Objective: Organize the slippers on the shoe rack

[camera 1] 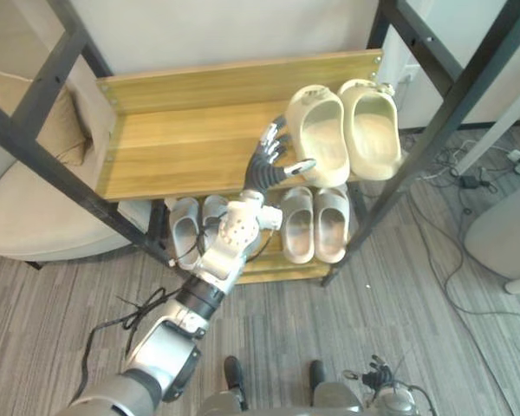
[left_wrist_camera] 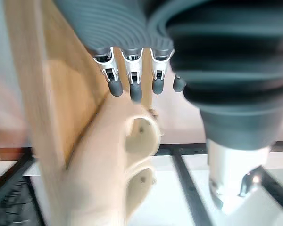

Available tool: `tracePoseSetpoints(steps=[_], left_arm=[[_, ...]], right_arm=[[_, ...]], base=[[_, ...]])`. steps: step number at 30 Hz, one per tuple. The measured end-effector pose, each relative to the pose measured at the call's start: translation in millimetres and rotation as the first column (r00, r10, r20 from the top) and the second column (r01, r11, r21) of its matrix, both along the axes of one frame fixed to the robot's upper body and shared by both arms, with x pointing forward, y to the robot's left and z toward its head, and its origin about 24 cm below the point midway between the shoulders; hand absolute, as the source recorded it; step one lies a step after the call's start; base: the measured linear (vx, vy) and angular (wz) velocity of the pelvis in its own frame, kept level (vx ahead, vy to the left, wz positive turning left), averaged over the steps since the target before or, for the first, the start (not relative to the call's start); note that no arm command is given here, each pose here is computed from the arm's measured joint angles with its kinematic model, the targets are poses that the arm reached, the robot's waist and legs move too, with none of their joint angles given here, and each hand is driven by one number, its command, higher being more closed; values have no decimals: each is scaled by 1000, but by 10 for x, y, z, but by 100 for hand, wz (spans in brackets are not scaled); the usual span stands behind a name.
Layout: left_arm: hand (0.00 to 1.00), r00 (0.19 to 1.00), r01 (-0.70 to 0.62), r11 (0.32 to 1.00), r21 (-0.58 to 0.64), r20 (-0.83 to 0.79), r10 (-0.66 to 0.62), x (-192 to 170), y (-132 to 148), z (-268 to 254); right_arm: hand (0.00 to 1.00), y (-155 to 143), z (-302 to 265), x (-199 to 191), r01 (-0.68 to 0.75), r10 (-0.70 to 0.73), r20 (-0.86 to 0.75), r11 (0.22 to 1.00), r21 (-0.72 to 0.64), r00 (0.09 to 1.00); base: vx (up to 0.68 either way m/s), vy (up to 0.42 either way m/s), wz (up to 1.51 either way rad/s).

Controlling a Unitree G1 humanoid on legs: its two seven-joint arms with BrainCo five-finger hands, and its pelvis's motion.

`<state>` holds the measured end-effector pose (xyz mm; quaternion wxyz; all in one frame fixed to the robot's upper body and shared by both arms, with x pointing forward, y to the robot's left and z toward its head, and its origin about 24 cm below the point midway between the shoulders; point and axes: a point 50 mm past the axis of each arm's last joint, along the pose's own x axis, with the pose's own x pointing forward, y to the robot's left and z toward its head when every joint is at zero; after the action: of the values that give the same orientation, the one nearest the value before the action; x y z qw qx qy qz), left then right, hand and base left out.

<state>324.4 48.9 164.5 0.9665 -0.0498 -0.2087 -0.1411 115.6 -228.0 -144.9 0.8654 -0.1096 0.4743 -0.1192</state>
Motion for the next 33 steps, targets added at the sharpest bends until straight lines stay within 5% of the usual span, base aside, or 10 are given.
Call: tracePoseSetpoints(steps=[9,16,24,30,33], left_arm=[[0,970,200,970,-139,166,-176,-452,-8,304],[0,952,302,932,-200,108,-285,-740,59,72],[0,934,177,959,-221,-268,-235,-1035,363,-872],[0,752,-18,997,-75,-659,-36,-1250,743,-1892],[0,622,-51,991,127,-772,131,-1441,1013,-2327]], right_arm=[[0,1,-17,-29,-36,36,-23,999,-3,999],[0,24,-55,-100,-68,68,-62,998,2,996],[0,59,-64,-107,-120,121,-75,993,7,990],[0,100,-74,-110,-119,120,-75,993,18,990],[0,125,-76,-100,-120,122,-71,992,25,990]], base=[[-16,-5,13],[-16,-1,6],[-15,-8,4],[4,-2,1],[14,-6,4]])
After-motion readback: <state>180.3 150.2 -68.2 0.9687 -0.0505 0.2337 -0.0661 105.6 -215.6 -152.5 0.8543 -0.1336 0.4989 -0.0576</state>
